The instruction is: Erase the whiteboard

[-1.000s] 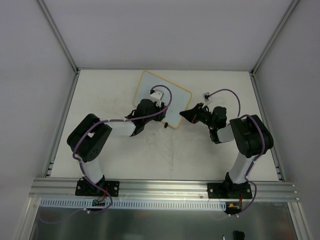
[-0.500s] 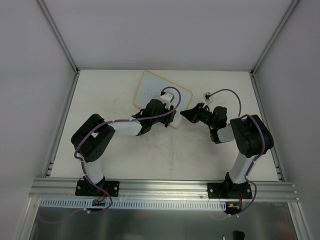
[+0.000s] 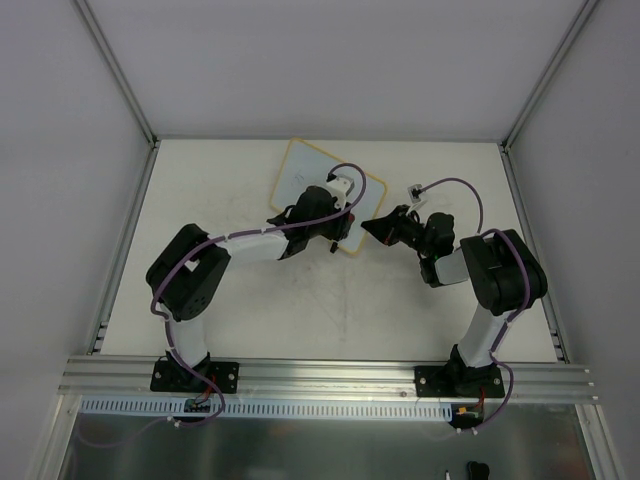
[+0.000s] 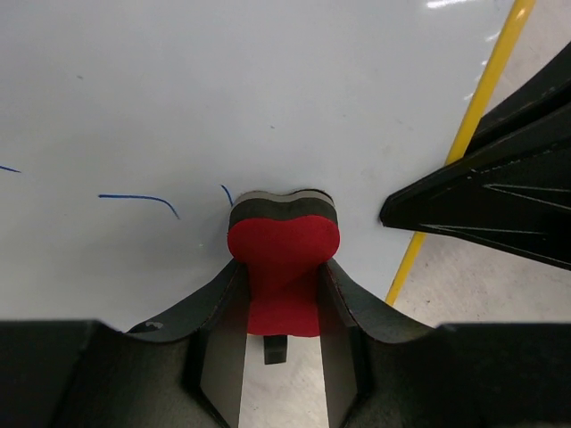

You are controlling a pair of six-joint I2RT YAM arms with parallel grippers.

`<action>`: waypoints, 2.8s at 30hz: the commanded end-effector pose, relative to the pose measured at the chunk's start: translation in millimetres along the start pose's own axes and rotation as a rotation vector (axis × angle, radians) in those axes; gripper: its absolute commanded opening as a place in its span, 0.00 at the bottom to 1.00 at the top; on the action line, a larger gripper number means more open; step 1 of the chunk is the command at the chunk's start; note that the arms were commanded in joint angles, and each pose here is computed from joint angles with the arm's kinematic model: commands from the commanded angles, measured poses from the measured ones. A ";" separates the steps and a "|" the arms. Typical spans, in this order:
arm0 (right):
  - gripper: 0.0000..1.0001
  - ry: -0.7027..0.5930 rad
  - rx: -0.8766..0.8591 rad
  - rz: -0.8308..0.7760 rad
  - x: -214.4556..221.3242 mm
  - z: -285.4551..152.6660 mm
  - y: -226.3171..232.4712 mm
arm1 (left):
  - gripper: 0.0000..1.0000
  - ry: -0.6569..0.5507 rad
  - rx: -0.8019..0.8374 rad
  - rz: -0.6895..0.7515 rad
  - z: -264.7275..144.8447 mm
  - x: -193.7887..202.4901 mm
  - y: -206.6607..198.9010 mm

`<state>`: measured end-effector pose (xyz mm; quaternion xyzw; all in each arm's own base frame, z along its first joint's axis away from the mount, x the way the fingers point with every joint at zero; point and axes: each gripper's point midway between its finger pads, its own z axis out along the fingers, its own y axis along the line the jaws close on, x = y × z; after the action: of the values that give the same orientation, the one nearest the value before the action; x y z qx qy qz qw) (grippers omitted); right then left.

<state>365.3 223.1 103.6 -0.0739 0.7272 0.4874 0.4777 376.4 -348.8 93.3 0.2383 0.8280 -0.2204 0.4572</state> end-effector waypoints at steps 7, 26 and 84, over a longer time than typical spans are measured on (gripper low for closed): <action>0.00 -0.115 -0.192 -0.152 -34.1 2.5 46.6 | 0.00 -0.087 -0.126 -0.080 -5.4 -35.6 77.1; 0.00 -0.110 -0.186 -0.147 -32.2 2.8 43.8 | 0.00 -0.107 0.000 -0.072 -8.4 -43.1 45.1; 0.00 -0.114 -0.193 -0.152 -34.2 1.8 46.9 | 0.00 -0.083 -0.232 -0.286 -17.1 -51.9 200.6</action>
<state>359.2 227.8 105.7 -0.0838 0.7234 0.5007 0.4679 510.6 -177.9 106.3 0.0504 0.8627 -0.1685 0.4741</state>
